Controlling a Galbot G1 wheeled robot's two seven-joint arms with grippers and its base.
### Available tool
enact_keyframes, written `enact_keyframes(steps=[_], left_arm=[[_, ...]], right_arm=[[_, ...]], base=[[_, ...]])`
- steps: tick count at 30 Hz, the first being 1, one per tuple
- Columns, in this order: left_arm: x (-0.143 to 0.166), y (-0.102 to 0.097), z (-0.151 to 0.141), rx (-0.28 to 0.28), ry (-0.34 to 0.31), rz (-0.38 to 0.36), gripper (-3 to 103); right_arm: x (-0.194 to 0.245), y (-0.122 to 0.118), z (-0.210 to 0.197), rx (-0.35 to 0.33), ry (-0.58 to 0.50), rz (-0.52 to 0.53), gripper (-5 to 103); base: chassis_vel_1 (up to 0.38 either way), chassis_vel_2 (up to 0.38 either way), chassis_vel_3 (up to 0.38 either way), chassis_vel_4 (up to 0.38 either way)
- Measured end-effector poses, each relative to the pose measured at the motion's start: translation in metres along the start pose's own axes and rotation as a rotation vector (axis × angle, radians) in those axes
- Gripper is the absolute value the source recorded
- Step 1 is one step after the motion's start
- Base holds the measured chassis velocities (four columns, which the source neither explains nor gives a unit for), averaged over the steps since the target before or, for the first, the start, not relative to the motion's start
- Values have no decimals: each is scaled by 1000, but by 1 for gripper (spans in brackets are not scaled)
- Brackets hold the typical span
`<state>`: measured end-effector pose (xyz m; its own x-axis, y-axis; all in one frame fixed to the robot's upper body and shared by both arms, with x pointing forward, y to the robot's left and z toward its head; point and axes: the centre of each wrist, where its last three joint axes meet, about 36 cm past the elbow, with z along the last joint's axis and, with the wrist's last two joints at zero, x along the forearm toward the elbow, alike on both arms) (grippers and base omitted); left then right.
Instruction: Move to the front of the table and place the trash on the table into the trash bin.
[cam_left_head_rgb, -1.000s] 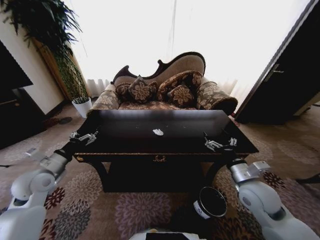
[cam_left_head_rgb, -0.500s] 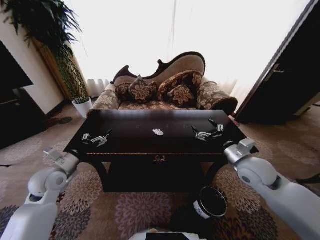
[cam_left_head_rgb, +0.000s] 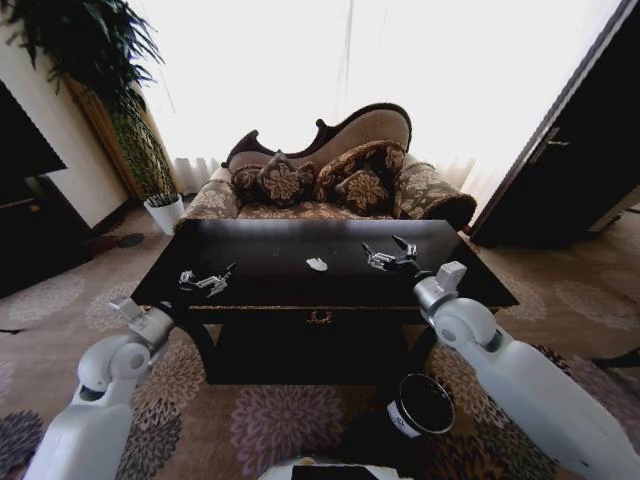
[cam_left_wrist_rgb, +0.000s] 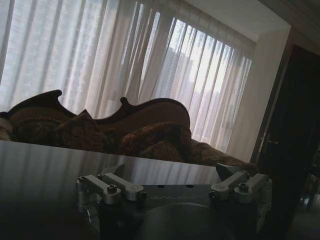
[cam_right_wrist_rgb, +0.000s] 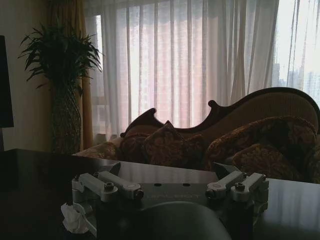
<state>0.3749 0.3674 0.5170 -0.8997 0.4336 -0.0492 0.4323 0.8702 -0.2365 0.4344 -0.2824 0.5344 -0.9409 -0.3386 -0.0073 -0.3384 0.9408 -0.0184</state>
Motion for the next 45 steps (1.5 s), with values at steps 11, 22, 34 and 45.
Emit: enact_keyframes(steps=[11, 22, 34, 45], left_arm=[[3, -3, 5, 2, 3, -8, 100], [25, 3, 0, -10, -17, -57, 100], [26, 4, 1, -10, -22, -59, 100], [27, 7, 1, -13, -20, -66, 100]], right_arm=[[-60, 20, -32, 150, 58, -166, 100], [-119, 72, -81, 245, 193, -322, 100], [-131, 57, -63, 306, 329, -333, 100], [-131, 61, -63, 276, 392, -387, 100]], base=[[0, 0, 0, 0], [0, 0, 0, 0], [0, 0, 0, 0], [0, 0, 0, 0]])
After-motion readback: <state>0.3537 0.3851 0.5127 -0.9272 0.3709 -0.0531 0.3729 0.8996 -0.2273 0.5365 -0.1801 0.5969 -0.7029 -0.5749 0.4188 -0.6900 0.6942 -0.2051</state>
